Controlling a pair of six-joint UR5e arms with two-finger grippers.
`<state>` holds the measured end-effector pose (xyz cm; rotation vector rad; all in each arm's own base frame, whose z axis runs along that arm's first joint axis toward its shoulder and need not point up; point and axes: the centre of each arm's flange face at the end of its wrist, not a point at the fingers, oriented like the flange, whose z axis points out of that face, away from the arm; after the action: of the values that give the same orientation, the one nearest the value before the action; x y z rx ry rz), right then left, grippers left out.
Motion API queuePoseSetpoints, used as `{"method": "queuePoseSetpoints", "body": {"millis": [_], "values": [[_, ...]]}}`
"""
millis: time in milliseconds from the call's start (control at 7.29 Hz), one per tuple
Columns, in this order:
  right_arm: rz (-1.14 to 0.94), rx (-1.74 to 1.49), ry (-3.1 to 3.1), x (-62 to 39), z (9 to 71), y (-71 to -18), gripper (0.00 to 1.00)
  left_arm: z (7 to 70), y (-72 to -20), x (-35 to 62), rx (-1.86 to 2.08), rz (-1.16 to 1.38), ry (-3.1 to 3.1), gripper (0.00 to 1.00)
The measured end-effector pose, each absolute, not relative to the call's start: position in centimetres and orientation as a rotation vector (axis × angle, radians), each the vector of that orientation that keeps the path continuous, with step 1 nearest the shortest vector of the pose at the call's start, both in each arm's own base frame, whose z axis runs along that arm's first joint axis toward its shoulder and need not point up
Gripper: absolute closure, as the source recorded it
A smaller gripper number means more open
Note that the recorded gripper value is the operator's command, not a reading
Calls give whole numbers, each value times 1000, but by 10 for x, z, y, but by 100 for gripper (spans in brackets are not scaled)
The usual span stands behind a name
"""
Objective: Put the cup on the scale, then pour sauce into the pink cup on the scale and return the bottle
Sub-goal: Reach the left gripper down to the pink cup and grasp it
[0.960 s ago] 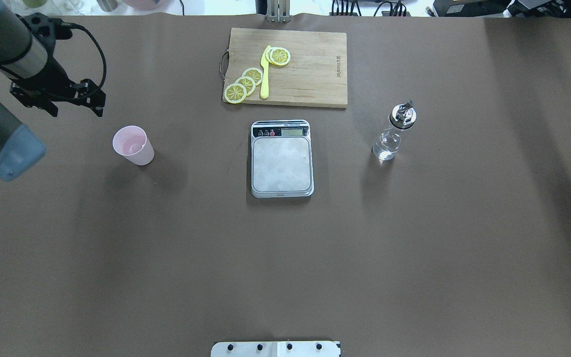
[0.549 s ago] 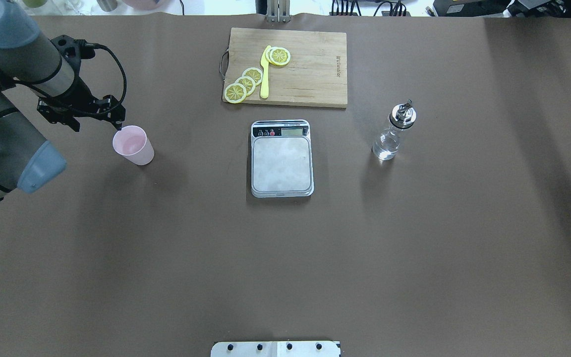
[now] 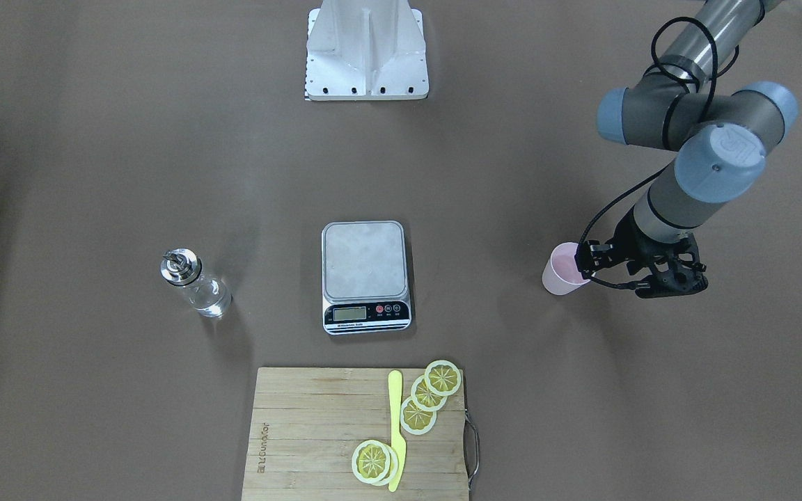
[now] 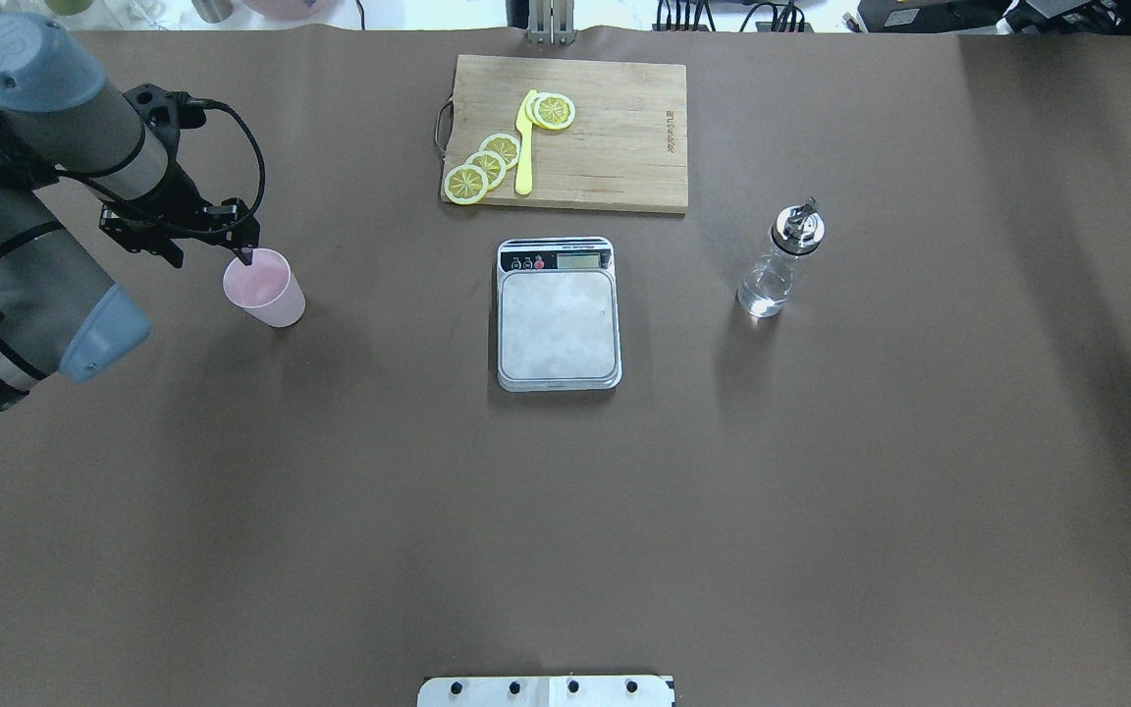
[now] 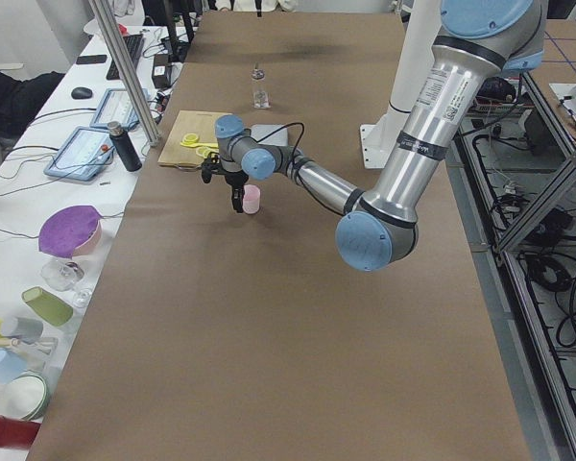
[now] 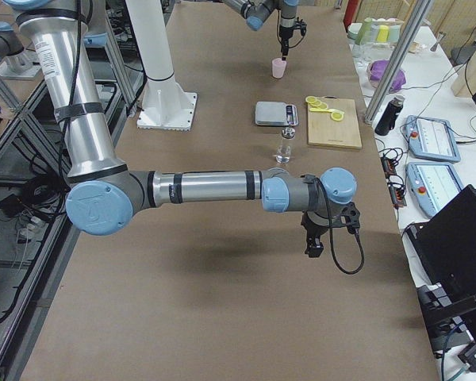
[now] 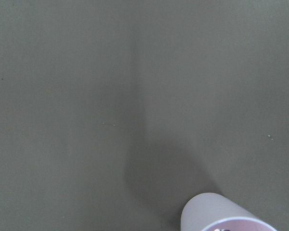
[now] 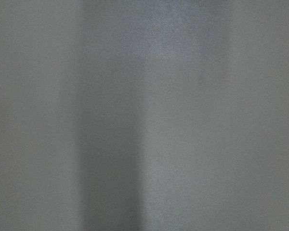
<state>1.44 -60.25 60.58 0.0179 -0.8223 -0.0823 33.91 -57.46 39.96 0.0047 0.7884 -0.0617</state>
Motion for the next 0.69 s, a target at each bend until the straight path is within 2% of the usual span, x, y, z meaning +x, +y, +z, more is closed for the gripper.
{"method": "queuePoseSetpoints", "body": {"millis": [137, 411, 686], "values": [[-82, 18, -822, 14, 606, -603, 0, 398, -571, 344, -1, -63, 791, 42], [-82, 17, -822, 14, 606, -603, 0, 399, -563, 358, -16, -58, 788, 99], [-82, 18, -822, 14, 605, -603, 0, 399, -559, 364, -29, -80, 788, 100]]}}
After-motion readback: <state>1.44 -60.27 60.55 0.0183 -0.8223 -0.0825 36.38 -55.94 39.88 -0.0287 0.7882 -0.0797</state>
